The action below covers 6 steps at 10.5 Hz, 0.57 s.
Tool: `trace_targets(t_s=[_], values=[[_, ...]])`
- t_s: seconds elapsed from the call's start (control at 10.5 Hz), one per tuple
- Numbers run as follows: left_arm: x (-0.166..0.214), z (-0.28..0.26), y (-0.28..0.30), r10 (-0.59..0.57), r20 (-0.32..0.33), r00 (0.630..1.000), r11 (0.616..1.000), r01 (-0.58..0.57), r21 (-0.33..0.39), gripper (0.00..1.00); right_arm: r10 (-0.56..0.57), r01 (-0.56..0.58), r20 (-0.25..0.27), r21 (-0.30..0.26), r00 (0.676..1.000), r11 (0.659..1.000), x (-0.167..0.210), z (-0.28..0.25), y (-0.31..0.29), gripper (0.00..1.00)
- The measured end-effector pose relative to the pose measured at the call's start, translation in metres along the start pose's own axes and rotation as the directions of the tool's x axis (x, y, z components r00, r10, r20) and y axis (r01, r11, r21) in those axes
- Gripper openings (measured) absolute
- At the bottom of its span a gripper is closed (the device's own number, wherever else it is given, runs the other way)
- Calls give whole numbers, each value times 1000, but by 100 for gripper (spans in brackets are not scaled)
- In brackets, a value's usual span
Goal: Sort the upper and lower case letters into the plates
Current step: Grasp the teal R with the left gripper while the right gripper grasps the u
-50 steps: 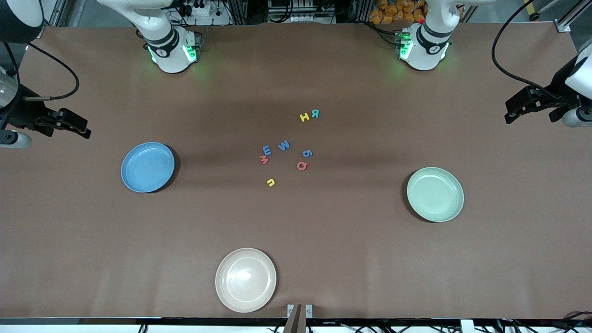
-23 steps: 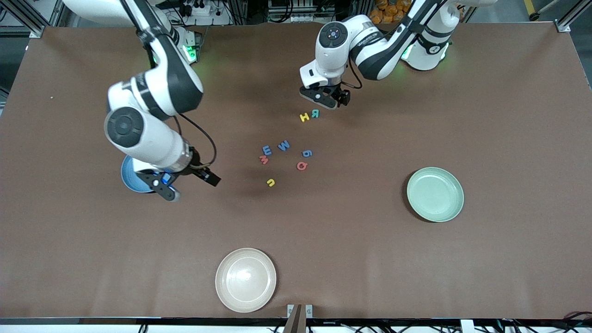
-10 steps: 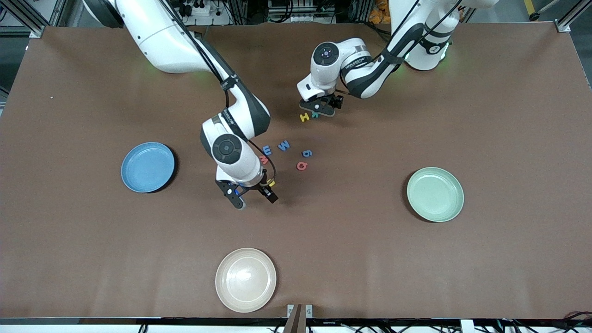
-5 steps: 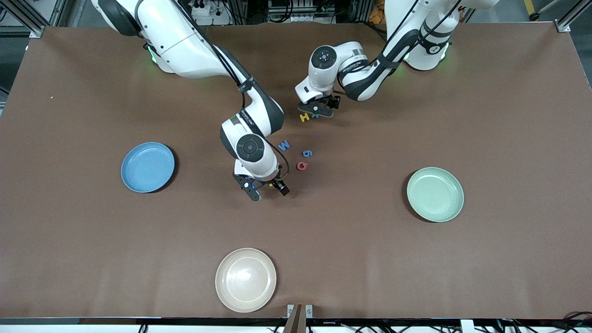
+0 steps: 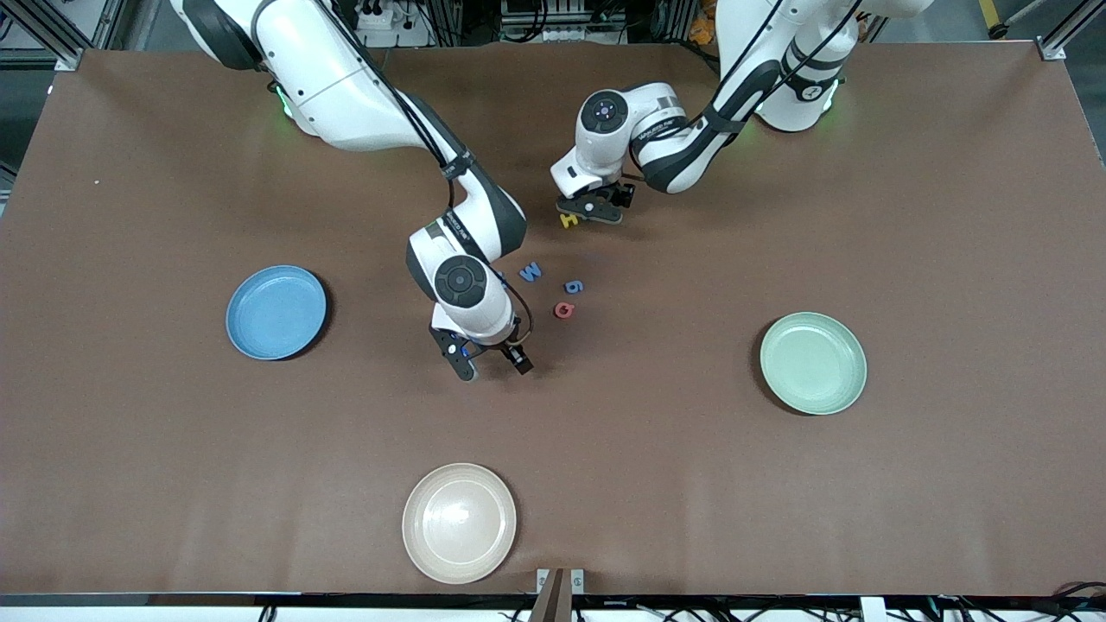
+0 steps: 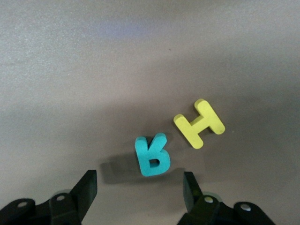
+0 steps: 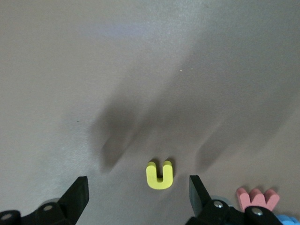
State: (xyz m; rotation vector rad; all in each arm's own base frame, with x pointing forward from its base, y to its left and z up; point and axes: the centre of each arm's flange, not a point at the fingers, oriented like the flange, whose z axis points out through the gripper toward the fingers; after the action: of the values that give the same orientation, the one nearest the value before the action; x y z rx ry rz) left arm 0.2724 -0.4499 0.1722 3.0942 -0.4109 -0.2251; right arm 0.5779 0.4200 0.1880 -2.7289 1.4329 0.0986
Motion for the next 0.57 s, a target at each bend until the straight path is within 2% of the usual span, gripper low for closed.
trace_targets(t_s=[0.38, 0.57], values=[[7, 6, -1, -17, 4, 1000, 1000, 17, 0, 81, 25, -25, -4, -18, 1000, 1000, 4, 11, 4, 95], [12, 5, -2, -24, -3, 1000, 1000, 24, 0, 79, 27, -28, -4, -26, 1000, 999, 4, 15, 6, 90]])
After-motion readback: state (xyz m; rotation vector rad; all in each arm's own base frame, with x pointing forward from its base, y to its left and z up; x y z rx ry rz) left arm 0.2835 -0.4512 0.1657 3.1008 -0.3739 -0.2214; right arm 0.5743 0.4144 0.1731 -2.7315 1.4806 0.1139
